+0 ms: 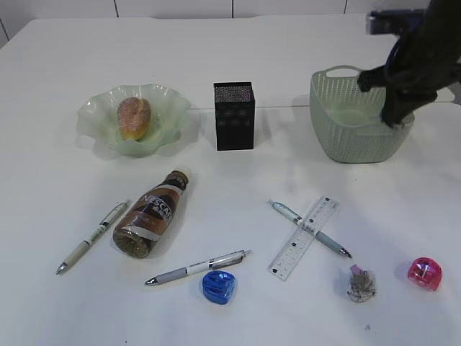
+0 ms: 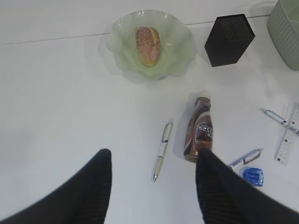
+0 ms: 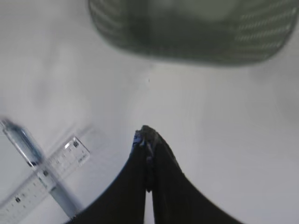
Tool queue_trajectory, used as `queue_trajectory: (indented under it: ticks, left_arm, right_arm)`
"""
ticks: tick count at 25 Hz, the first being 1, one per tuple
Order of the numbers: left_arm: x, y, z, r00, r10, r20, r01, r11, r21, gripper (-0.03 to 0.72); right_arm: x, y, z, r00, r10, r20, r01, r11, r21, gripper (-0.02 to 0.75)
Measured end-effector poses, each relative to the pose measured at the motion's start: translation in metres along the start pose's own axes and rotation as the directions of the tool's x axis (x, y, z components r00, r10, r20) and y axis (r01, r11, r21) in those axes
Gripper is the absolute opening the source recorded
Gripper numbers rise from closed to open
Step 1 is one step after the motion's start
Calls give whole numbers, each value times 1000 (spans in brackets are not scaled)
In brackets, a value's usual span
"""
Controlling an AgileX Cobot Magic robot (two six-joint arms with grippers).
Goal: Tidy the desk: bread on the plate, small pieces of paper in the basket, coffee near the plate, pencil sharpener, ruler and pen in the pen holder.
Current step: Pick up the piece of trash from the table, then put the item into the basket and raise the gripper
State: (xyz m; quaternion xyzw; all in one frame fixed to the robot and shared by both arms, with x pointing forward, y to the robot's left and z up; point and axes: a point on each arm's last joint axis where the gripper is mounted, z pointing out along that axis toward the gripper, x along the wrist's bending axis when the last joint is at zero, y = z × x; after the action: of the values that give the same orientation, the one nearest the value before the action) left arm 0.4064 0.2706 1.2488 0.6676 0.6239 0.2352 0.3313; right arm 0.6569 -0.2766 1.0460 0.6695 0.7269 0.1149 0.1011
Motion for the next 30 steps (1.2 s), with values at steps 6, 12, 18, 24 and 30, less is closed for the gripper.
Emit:
queue_trajectory:
  ticks: [6,12,18,24,30]
  left_arm:
    - [0,0,0,1000,0,1,0,1000,0,401]
    - [0,0,0,1000,-1,2,1,1000,0,401]
    - [-2,0,0,1000,-7,21,7,1000,2,401]
    - [-2,0,0,1000,-8,25,8,1000,3,401]
    - [-2,0,0,1000,-10,25,9,1000,3,401]
  right_arm:
    - [-1,25,-24,1000,9,6,-7,983,-182,22]
    - [-2,48,-4,1000,15,9,-13,978,-211,22]
    - [-9,71,37,997,41,72,-25,978,-206,22]
    - [-14,73,58,995,53,87,-37,983,-180,24]
    - [-14,73,63,995,53,88,-38,985,-171,157]
